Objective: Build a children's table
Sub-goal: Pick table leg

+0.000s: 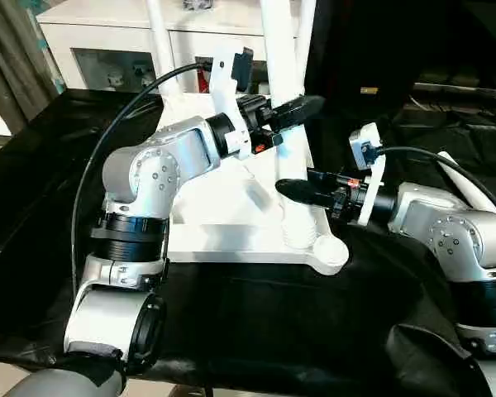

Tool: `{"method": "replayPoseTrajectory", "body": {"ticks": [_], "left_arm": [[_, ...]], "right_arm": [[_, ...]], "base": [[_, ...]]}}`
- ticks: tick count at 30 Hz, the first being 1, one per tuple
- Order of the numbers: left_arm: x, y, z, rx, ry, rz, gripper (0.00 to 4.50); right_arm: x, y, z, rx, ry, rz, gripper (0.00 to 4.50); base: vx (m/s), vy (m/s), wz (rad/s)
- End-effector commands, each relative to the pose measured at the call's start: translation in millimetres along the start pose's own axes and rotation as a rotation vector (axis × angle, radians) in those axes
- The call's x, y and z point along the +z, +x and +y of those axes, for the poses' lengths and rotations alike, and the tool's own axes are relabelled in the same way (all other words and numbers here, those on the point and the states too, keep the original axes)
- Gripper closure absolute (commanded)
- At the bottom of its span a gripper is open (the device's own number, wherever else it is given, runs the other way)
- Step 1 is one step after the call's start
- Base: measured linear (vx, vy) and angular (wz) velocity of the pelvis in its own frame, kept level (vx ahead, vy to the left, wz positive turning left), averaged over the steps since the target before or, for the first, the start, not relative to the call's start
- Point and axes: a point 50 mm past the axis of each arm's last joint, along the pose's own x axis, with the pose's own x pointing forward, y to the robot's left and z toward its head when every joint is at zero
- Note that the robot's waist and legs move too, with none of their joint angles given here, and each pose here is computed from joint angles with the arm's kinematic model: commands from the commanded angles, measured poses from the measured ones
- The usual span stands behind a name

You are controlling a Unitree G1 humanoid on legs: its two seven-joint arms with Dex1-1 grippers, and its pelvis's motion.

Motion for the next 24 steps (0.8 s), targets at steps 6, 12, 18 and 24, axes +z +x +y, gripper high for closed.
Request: {"method": "replayPoseTrajectory", "body": {"ticks": [6,12,18,24], "left_arm": [[-5.1,4.7,18.2,0.267,0.085,0.014,1.56],[-22.4,6.7,27.6,0.421,0.062,0.027,1.56],[-28.9,9.0,25.1,0.445,0.029,0.01,2.07],[-25.7,7.7,25.3,0.446,-0.005,-0.026,2.55]], "right_arm": [[-1.0,13.4,-11.1,-0.207,-0.06,-0.019,2.6],[-1.2,28.7,-13.0,-0.328,-0.138,-0.013,2.62],[-3.9,41.8,-8.3,-0.353,-0.152,-0.024,2.62],[-4.0,43.9,-9.0,-0.367,-0.164,-0.028,2.62]], "base": [[0.0,0.0,0.0],[0.0,0.0,0.0],[0.0,0.0,0.0],[0.0,0.0,0.0]]}}
